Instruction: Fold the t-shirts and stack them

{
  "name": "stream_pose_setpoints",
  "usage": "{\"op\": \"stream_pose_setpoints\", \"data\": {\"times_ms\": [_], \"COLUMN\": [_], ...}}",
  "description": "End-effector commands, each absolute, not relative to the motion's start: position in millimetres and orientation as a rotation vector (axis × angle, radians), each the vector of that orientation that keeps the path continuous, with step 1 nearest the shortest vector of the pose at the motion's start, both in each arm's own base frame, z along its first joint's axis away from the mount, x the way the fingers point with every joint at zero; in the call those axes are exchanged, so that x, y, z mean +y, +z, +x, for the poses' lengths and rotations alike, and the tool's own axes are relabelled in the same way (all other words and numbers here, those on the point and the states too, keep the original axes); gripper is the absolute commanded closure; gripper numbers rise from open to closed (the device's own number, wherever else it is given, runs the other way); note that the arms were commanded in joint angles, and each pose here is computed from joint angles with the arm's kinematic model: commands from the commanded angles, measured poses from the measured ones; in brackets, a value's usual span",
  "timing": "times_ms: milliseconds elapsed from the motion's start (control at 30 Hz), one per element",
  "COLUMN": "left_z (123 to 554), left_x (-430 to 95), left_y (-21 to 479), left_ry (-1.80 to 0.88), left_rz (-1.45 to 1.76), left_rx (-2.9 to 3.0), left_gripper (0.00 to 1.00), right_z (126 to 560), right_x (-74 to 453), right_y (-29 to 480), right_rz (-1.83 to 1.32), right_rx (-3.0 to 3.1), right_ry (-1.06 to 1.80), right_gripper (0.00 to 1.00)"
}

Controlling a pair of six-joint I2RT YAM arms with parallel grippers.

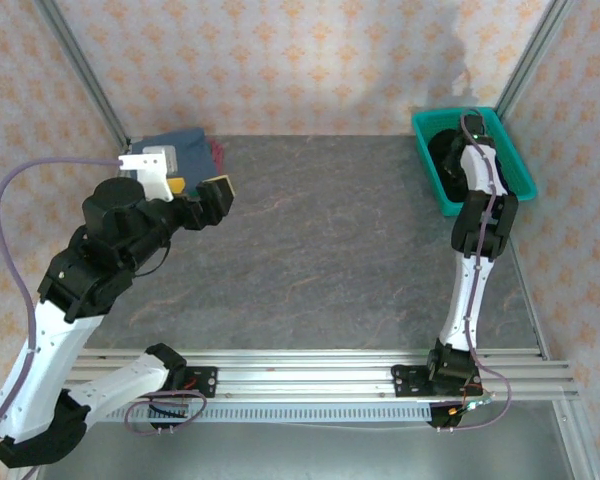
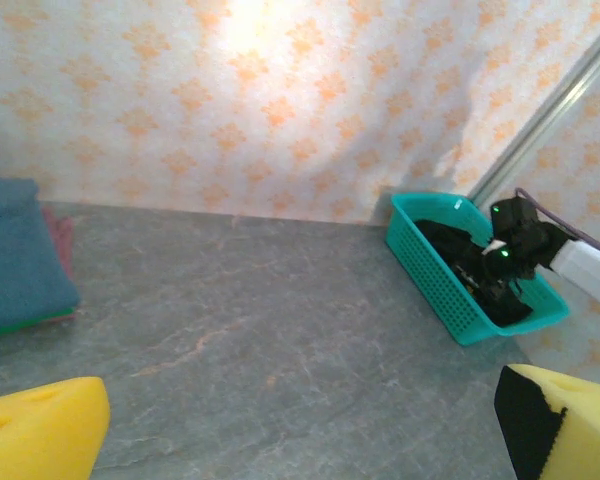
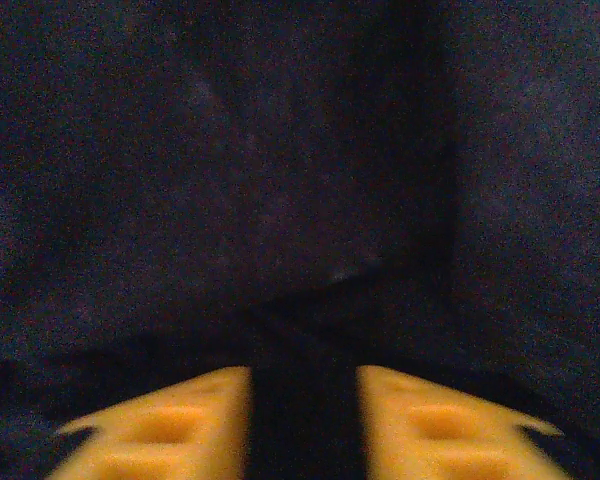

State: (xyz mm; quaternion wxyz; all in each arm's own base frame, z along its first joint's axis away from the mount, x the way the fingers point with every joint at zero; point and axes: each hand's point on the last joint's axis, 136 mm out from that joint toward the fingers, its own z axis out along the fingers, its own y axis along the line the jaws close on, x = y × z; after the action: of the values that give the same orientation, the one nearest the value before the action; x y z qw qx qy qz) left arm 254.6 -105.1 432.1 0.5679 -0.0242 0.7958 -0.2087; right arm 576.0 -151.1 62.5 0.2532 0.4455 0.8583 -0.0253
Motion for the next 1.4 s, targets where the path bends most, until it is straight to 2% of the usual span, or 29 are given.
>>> {"op": "stream_pose_setpoints", "data": {"times_ms": [0, 33, 100, 233, 467, 767, 933, 1100, 1233, 1367], "left_z": [257, 260, 264, 280, 320, 372, 389, 397, 391, 372], "left_x": [-87, -85, -86, -91, -107, -131, -136, -128, -110, -75], "left_y": [410, 406, 401, 390, 382, 394, 412, 441, 473, 502], "left_ry": [-0.369, -0.353, -0.339, -0.309, -0.321, -0.419, -0.43, -0.41, -0.359, -0.239], "left_rz": [-0.126, -0.135, -0.136, -0.143, -0.154, -0.155, -0.147, -0.165, -0.207, -0.32], "left_rx": [1.918, 1.924, 1.933, 1.94, 1.943, 1.929, 1.906, 1.851, 1.79, 1.728], "left_gripper": [0.0, 0.0, 0.0, 0.0, 0.0, 0.0, 0.0, 0.0, 0.0, 0.0], "right_z": [595, 598, 603, 598, 565, 528, 487, 442, 418, 400], "right_x": [-155, -153, -151, -137, -100, 12, 82, 135, 141, 165], "right_y": [114, 133, 173, 248, 355, 492, 606, 694, 729, 729], "right_rz": [1.224, 1.207, 1.171, 1.115, 1.036, 0.753, 0.473, 0.296, 0.317, 0.319], "right_rx": [2.131, 2.073, 1.962, 1.795, 1.514, 1.314, 1.252, 1.12, 0.95, 1.018], "right_ry": [0.069, 0.11, 0.181, 0.354, 0.653, 1.063, 1.179, 1.391, 1.674, 1.862], "right_gripper": [0.87, 0.94, 1.0, 1.0, 1.0, 1.0, 1.0, 1.0, 1.0, 1.0]}}
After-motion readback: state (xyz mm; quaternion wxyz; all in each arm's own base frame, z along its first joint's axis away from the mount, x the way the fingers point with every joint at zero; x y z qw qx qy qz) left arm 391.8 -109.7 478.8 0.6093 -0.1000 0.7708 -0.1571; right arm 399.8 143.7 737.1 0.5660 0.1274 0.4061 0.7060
